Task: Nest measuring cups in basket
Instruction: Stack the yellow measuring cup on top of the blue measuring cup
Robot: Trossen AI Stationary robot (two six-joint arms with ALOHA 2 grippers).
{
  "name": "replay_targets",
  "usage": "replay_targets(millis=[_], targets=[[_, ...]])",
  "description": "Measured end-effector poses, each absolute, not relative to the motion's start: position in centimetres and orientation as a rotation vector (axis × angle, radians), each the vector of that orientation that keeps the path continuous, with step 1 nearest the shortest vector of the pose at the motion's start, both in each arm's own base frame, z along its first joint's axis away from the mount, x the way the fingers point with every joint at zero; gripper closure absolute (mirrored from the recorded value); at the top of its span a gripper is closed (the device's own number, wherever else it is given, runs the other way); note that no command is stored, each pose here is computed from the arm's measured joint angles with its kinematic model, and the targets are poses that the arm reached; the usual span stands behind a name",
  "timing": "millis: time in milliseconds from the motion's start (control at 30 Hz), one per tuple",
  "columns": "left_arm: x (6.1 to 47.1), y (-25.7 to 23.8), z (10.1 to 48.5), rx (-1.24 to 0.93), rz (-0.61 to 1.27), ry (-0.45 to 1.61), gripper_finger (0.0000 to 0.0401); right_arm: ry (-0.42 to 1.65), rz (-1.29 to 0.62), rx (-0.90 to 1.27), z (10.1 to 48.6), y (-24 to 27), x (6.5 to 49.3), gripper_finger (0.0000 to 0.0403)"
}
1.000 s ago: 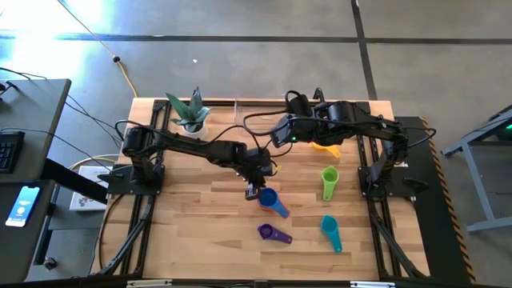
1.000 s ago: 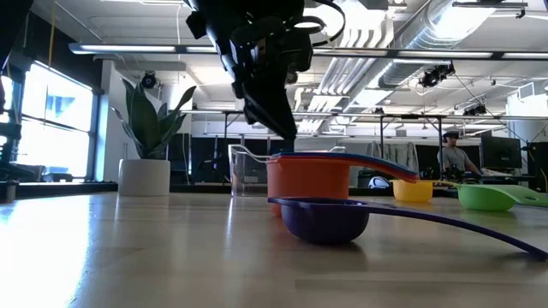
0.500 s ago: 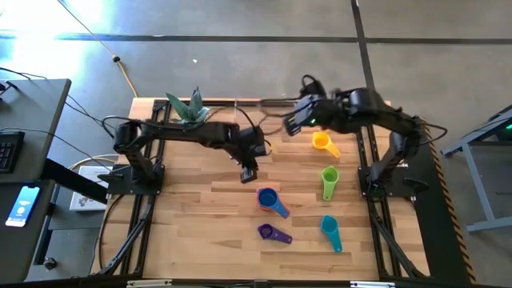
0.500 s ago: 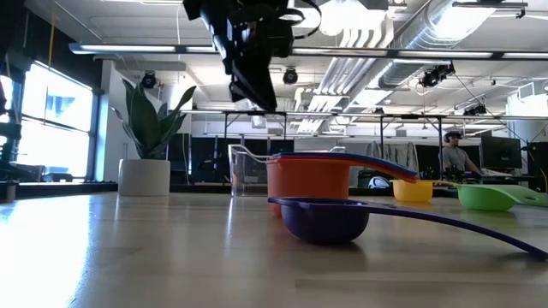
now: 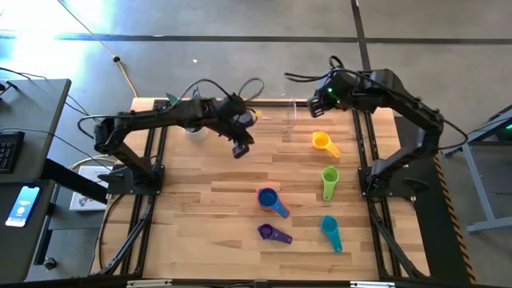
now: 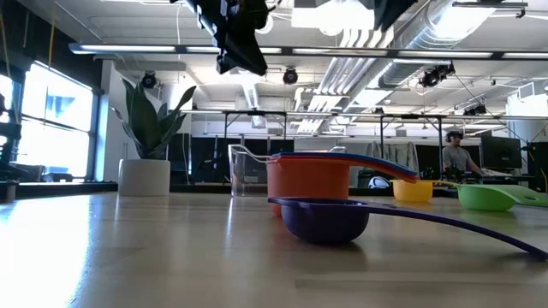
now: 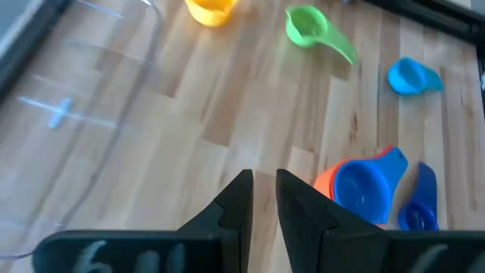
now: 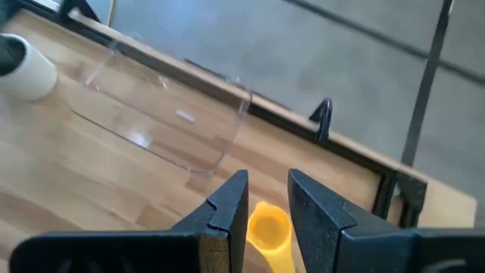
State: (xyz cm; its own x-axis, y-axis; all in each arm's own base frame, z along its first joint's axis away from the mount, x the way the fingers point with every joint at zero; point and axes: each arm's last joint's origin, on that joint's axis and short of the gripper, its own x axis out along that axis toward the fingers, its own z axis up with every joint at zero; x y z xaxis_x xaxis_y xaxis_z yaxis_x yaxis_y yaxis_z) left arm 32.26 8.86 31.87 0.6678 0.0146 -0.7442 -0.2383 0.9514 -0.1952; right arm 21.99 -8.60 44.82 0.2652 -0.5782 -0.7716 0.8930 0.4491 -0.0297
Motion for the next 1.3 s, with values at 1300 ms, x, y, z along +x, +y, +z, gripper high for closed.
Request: replay_targets(millis=[1300], targets=[[27.5,14.8,34.3,-0.381,0.367,0.742,0.0353,1.312,-0.378,0.249,23.0,-10.0,21.1,0.0258]])
